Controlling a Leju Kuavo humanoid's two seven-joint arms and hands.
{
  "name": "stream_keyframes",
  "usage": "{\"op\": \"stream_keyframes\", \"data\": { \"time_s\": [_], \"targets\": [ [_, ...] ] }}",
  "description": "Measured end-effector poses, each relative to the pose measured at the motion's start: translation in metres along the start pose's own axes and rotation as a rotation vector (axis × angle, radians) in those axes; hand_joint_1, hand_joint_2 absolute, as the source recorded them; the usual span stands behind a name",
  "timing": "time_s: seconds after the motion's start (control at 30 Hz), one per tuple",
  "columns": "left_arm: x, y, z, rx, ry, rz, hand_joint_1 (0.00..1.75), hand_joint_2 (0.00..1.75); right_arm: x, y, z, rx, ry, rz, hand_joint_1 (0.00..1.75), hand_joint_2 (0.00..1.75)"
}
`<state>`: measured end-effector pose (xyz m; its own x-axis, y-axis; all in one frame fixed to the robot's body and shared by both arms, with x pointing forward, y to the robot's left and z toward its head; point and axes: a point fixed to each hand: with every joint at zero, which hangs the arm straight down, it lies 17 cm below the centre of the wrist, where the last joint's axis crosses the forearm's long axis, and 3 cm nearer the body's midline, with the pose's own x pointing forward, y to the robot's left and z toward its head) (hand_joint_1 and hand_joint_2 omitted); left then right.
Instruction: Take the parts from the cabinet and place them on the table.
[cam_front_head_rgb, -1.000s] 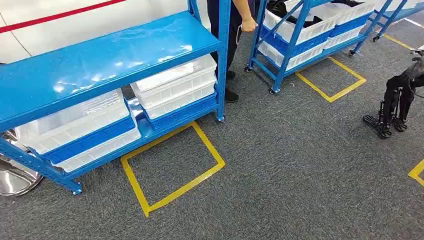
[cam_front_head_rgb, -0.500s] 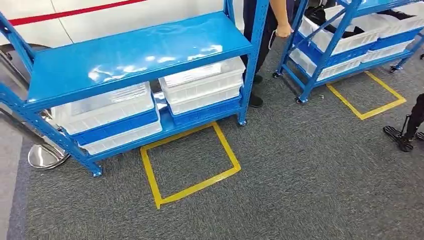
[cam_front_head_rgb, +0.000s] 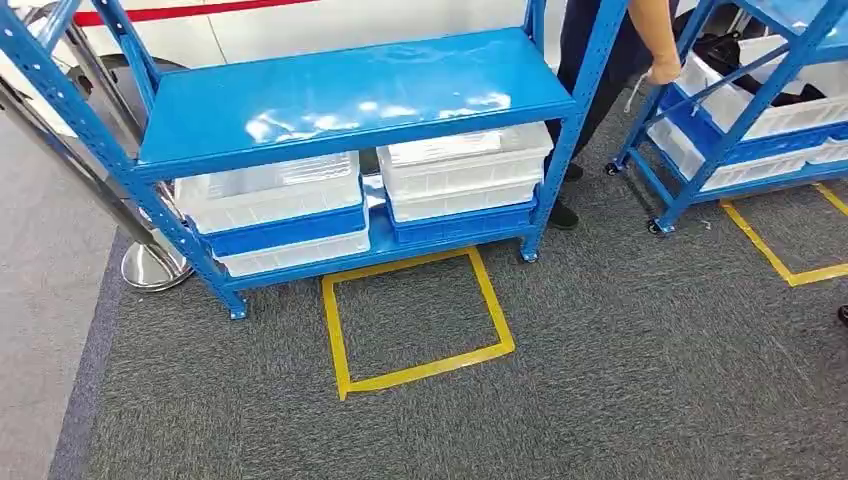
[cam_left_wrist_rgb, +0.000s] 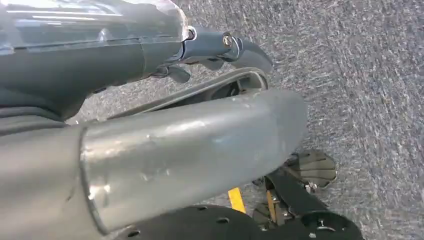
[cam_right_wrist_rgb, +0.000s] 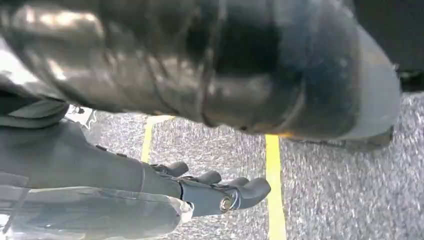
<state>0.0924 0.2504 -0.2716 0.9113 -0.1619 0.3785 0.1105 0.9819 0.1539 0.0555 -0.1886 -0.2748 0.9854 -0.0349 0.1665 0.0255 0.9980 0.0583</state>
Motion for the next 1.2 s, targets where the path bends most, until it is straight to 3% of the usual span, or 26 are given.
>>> {"op": "stream_keyframes", "data": {
  "time_s": [0.53,0.9,1.2],
  "targets": [
    [0.007,-0.004,0.000,-0.009,-0.019,0.013,0.00,0.00,-0.005,-0.007,-0.001,-0.034,0.013,-0.041,0.00,0.00],
    [-0.009,-0.006,0.004,-0.014,0.007,0.012,0.00,0.00,-0.017,-0.005,0.001,-0.029,0.030,-0.045,0.00,0.00],
    [-0.004,-0.004,0.002,-0.013,0.000,0.011,0.00,0.00,-0.003,0.000,0.000,-0.017,0.011,-0.043,0.00,0.00]
  ]
}}
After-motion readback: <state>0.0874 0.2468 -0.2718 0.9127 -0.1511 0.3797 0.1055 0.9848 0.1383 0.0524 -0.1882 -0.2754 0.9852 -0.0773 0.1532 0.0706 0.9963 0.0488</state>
